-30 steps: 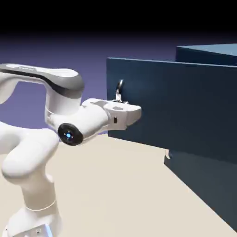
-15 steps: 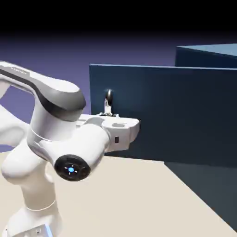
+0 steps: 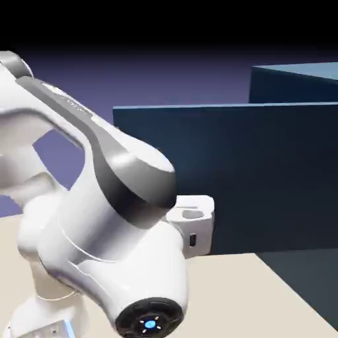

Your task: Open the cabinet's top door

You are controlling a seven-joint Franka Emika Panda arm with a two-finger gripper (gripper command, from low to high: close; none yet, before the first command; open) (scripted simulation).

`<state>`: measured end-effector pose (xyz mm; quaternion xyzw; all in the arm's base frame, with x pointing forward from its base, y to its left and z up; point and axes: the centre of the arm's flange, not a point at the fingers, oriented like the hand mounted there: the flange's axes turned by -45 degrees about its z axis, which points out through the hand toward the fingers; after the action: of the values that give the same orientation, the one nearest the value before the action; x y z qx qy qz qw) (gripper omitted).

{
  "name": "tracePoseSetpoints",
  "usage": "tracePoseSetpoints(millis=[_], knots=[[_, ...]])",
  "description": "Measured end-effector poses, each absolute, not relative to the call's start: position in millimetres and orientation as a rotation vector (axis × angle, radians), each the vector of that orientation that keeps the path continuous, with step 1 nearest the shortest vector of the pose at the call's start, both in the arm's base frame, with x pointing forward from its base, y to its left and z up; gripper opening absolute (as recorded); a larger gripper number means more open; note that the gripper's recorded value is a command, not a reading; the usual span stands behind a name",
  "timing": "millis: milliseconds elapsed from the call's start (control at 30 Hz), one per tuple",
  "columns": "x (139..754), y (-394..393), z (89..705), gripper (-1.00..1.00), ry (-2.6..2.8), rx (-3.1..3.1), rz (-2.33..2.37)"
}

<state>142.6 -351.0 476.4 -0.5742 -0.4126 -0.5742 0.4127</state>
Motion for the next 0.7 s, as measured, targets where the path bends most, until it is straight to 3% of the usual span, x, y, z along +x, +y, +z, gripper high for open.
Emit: tracePoseSetpoints(millis=[700], knots=[[146.7, -441.8, 476.4, -1.00, -1.134, -1.319, -1.319]])
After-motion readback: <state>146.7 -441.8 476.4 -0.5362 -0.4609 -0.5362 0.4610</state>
